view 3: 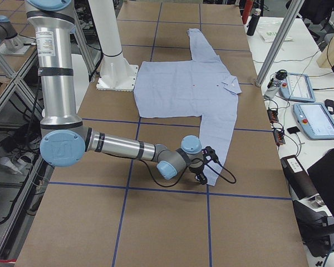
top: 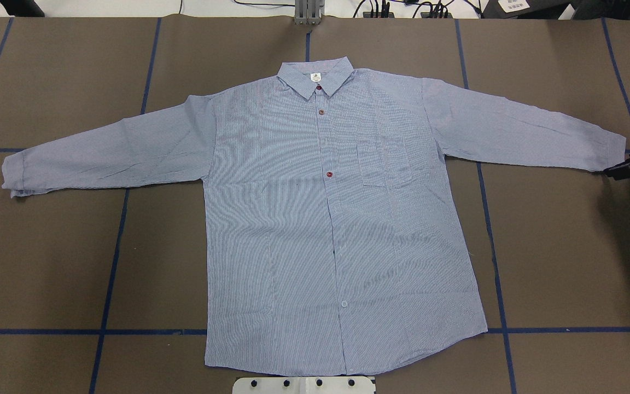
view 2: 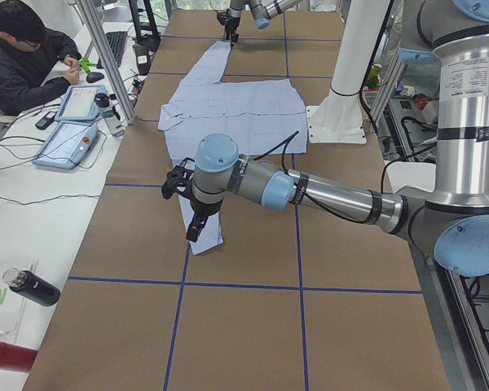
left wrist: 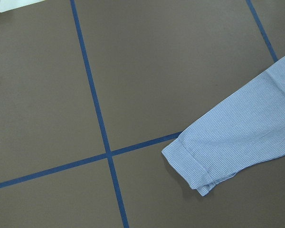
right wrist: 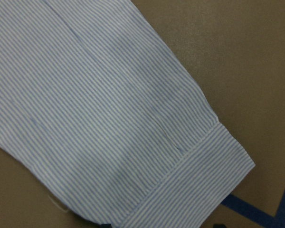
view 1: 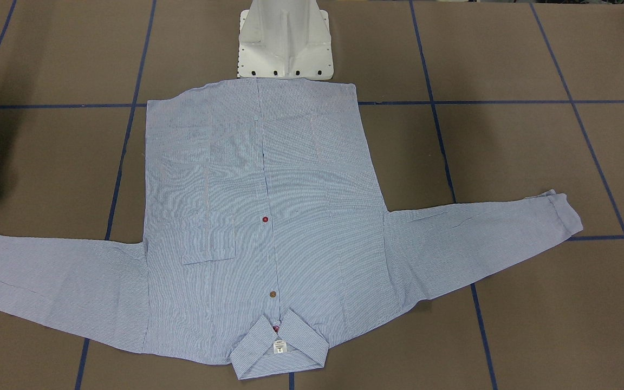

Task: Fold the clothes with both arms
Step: 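Lower the right gripper to the cuff of the sleeve nearest it and grasp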

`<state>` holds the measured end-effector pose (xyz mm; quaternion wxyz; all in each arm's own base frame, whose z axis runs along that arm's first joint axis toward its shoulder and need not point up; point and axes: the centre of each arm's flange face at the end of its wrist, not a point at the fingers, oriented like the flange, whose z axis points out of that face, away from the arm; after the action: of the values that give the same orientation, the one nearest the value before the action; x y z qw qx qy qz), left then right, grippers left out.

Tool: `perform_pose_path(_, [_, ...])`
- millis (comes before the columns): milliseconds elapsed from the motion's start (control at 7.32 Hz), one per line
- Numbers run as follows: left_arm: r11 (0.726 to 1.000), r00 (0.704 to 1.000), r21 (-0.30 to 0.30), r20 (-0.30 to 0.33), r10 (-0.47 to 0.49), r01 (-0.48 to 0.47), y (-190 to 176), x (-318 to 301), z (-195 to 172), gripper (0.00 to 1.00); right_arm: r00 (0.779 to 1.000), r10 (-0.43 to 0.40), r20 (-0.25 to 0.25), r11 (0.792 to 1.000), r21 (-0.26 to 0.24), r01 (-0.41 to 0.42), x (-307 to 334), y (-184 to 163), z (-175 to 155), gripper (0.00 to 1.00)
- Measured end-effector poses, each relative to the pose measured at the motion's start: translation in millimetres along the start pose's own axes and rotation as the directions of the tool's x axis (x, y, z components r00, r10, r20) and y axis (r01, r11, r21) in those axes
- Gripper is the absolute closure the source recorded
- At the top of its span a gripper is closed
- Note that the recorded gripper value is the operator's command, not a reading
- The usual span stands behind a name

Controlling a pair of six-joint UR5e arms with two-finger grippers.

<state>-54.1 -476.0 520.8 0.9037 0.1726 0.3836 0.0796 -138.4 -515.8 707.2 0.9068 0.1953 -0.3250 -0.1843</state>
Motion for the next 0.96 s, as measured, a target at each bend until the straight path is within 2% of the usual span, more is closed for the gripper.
perform_pose_path(137, [1.0, 1.0, 0.0, 0.0, 0.0, 0.0, -0.1, 0.2, -0.2, 0.0, 1.0, 0.001, 0.001, 1.0, -0.001, -0.001, -1.0, 0.1, 0.8, 0.37])
perform_pose_path(273, [1.0, 1.0, 0.001, 0.0, 0.001, -0.001, -0.2, 0.6, -0.6, 0.0, 1.0, 0.001, 0.001, 1.0, -0.002, -0.001, -1.5, 0.2, 1.4, 0.57])
perform_pose_path(410, [1.0, 1.0, 0.002, 0.0, 0.002, -0.002, -0.3, 0.8, -0.8, 0.0, 1.0, 0.002, 0.001, 1.0, -0.003, -0.002, -1.5, 0.4, 1.6, 0.88])
perform_pose_path(546, [1.0, 1.0, 0.002, 0.0, 0.002, -0.002, -0.3, 0.9, -0.9, 0.0, 1.0, 0.002, 0.002, 1.0, -0.003, -0.002, -1.8, 0.2, 1.6, 1.0])
perform_pose_path(956, [1.0, 1.0, 0.003, 0.0, 0.003, -0.003, -0.5, 1.5, -1.4, 0.0, 1.0, 0.007, 0.01, 1.0, 0.004, -0.007, -3.6, -2.0, -2.0, 1.0])
